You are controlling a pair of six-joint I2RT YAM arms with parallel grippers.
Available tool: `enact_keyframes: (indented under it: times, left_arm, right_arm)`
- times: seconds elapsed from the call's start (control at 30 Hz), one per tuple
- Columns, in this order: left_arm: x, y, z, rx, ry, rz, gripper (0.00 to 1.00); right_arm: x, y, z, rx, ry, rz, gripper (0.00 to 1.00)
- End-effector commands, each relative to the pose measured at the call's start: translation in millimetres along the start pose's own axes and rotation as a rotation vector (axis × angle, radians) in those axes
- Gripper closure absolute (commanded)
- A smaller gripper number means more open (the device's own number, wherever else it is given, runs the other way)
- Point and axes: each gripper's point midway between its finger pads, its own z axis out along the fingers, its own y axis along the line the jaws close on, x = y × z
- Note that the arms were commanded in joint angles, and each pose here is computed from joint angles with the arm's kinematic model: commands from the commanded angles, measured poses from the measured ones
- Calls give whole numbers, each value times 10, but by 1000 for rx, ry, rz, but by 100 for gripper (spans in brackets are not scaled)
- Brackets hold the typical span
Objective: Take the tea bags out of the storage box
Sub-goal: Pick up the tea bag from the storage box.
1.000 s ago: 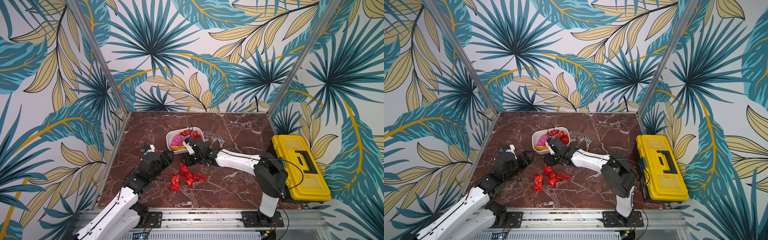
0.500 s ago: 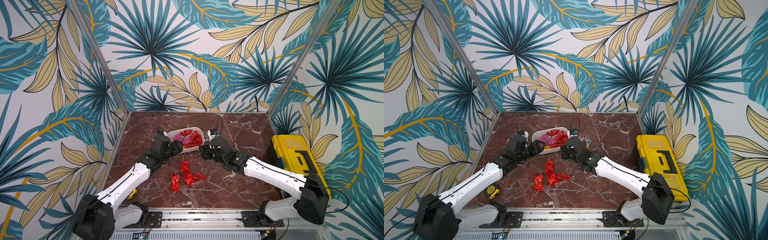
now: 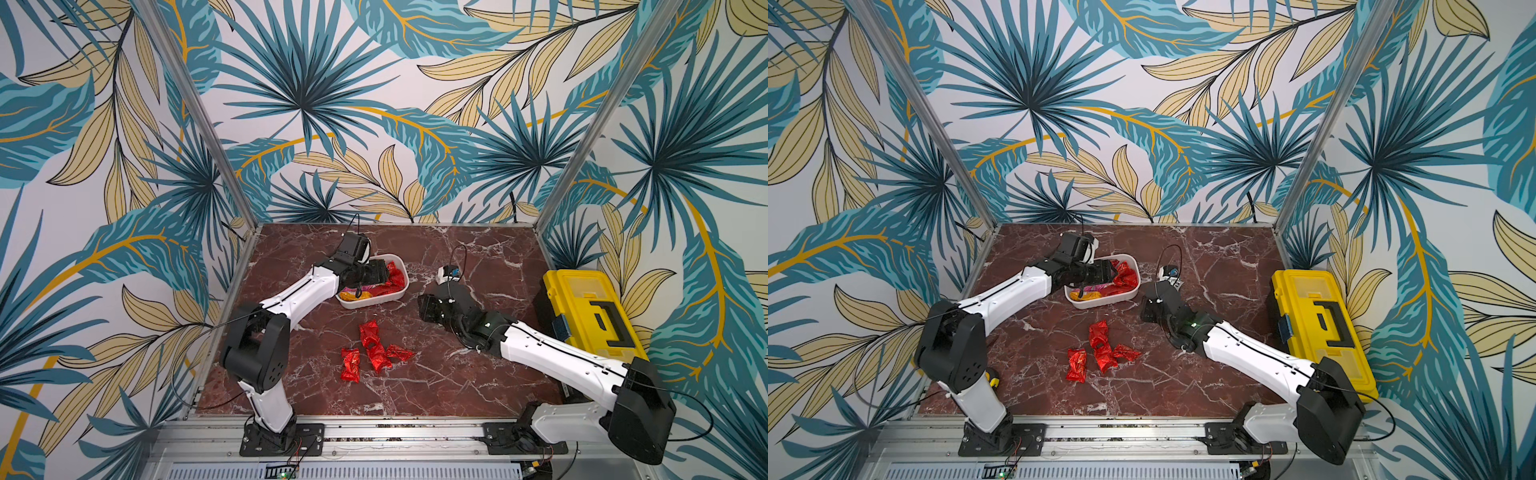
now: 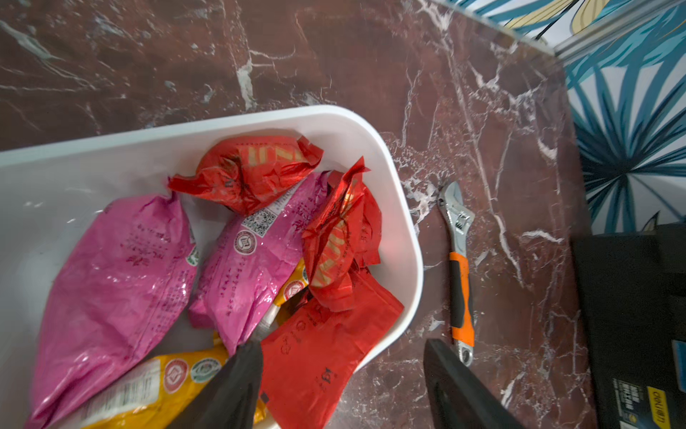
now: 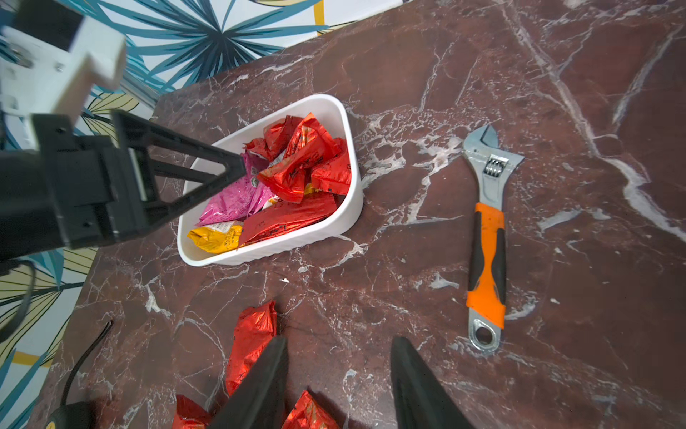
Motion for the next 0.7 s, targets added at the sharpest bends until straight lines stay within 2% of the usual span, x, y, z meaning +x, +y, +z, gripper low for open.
enact_keyframes:
  times: [0.0, 0.37, 0.67]
  left_arm:
    - [-11, 51, 119, -24, 48, 33, 28]
    - [-146, 40, 438, 9, 48, 5, 46]
    - [-217, -14, 478, 36, 32, 11, 74]
  right_arm:
    - [75, -111, 5, 29, 11, 10, 50]
    - [106, -112, 23, 19, 25, 24, 50]
    - [118, -113, 19, 11, 30, 32, 50]
